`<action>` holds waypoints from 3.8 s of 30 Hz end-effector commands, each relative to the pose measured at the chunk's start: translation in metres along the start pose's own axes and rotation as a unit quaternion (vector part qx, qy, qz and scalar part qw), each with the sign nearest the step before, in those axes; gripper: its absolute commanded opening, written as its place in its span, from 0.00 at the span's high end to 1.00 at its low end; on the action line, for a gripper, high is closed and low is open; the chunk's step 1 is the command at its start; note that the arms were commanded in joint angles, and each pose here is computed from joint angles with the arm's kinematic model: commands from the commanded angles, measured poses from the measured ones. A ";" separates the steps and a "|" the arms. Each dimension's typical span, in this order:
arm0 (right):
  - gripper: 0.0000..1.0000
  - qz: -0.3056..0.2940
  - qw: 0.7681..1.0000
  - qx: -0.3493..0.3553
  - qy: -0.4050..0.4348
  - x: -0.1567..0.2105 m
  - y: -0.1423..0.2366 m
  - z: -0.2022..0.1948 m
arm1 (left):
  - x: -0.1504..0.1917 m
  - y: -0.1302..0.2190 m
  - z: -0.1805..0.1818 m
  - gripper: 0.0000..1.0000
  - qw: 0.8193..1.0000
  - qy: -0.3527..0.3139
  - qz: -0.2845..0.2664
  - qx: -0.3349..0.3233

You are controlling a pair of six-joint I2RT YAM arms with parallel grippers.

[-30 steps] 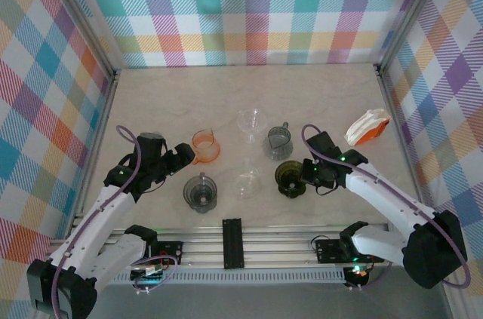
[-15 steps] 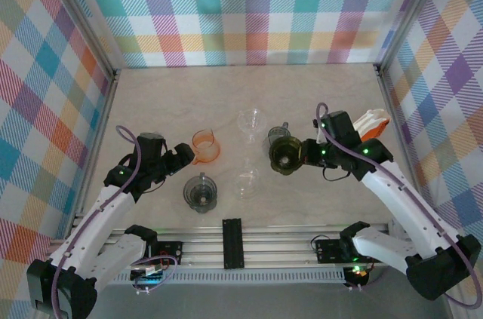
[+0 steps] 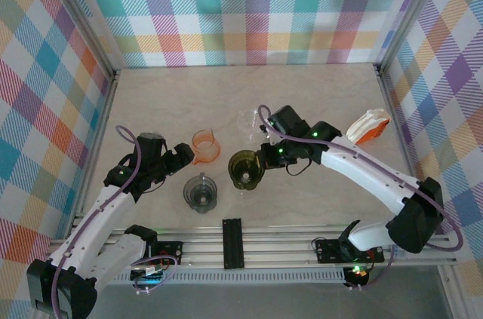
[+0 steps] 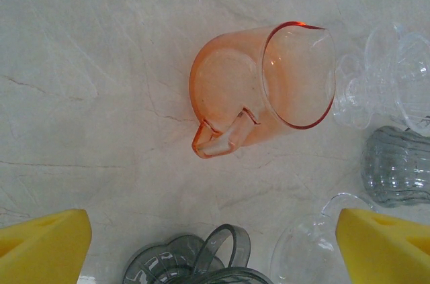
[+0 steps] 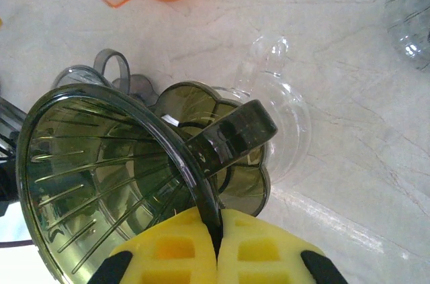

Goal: Place the coffee filter in the dripper

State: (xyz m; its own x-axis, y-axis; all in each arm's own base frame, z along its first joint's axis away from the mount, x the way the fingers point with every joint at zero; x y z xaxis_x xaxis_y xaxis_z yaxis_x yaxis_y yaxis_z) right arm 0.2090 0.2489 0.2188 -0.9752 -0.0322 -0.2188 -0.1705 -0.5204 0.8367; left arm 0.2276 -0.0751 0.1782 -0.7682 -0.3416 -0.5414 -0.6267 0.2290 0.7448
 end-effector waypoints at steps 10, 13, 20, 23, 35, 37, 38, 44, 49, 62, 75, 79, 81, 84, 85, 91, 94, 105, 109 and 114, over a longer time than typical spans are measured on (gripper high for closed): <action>1.00 -0.003 1.000 0.009 0.001 -0.003 -0.006 0.001 | 0.005 -0.002 0.003 0.06 1.000 -0.009 0.011 -0.011; 0.97 0.004 1.000 0.014 -0.005 -0.001 -0.010 -0.002 | 0.005 -0.002 0.003 0.06 1.000 -0.009 0.012 -0.010; 0.58 -0.009 1.000 0.028 -0.011 -0.003 -0.007 -0.005 | 0.004 -0.001 0.001 0.06 1.000 -0.009 0.010 -0.005; 0.43 -0.024 0.999 0.034 -0.009 -0.006 -0.001 -0.006 | 0.003 0.000 0.000 0.06 1.000 -0.009 0.008 -0.002; 0.28 -0.179 0.973 0.118 -0.089 -0.043 0.051 -0.070 | 0.001 0.001 0.002 0.00 1.000 0.000 -0.001 -0.009; 0.28 -0.214 0.960 0.118 -0.136 -0.056 0.060 -0.094 | 0.002 -0.001 0.002 0.00 1.000 0.001 -0.001 -0.006; 0.29 -0.230 0.953 0.122 -0.157 -0.062 0.064 -0.105 | 0.003 -0.002 0.002 0.00 1.000 0.002 -0.001 -0.004; 0.35 -0.295 0.903 0.144 -0.277 -0.098 0.085 -0.180 | 0.008 -0.005 0.000 0.00 1.000 -0.001 0.009 0.009; 0.40 -0.311 0.865 0.177 -0.352 -0.119 0.098 -0.241 | 0.012 -0.009 0.002 0.00 1.000 -0.006 0.015 0.012; 0.30 -0.333 0.808 0.242 -0.422 -0.141 0.127 -0.335 | 0.019 -0.020 0.003 0.00 0.999 -0.009 0.026 0.019; 0.01 -0.291 0.785 0.267 -0.477 -0.165 0.116 -0.376 | 0.019 -0.027 0.003 0.00 0.999 -0.012 0.031 0.014; 0.01 -0.280 0.781 0.270 -0.489 -0.169 0.107 -0.386 | 0.018 -0.027 0.004 0.00 0.999 -0.009 0.029 0.012; 0.01 -0.275 0.784 0.269 -0.486 -0.174 0.106 -0.388 | 0.017 -0.026 0.004 0.00 1.000 -0.008 0.027 0.012; 0.01 -0.273 0.791 0.269 -0.478 -0.181 0.105 -0.390 | 0.016 -0.026 0.003 0.00 1.000 -0.008 0.027 0.013; 0.01 -0.269 0.791 0.272 -0.477 -0.182 0.105 -0.392 | 0.017 -0.026 0.003 0.00 1.000 -0.008 0.028 0.012; 0.01 -0.247 0.799 0.279 -0.473 -0.182 0.100 -0.400 | 0.016 -0.027 0.003 0.00 0.999 -0.002 0.030 0.013; 0.00 -0.228 0.808 0.279 -0.467 -0.182 0.094 -0.404 | 0.015 -0.027 0.002 0.00 1.000 0.000 0.029 0.012; 0.24 -0.192 0.854 0.253 -0.412 -0.187 0.076 -0.404 | 0.015 -0.025 0.004 0.00 1.000 0.002 0.027 0.004; 0.30 -0.195 0.881 0.223 -0.369 -0.194 0.072 -0.397 | 0.014 -0.024 0.005 0.00 1.000 0.003 0.027 0.001; 0.33 -0.207 0.908 0.170 -0.322 -0.204 0.068 -0.383 | 0.015 -0.024 0.005 0.00 1.000 0.005 0.028 0.000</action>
State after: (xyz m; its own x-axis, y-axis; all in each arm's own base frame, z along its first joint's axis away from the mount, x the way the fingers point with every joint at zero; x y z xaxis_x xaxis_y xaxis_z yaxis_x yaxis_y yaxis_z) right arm 0.4439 -0.1173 0.1178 -0.6278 0.7261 -0.2805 -0.3984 0.0098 0.9171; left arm 0.2298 -0.0814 0.1456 -0.8076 -0.3288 -0.4895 -0.5750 0.2548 0.7775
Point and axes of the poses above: each hand's point on the last joint's axis, 136 mm out from that joint toward the fingers, its own y axis back along the fingers, its own z axis along the line the jaws close on, x = y × z, the point moved 4 cm from there along y, back along the fingers, and after that the axes turned 13 degrees about -y, right-handed, at the moved point
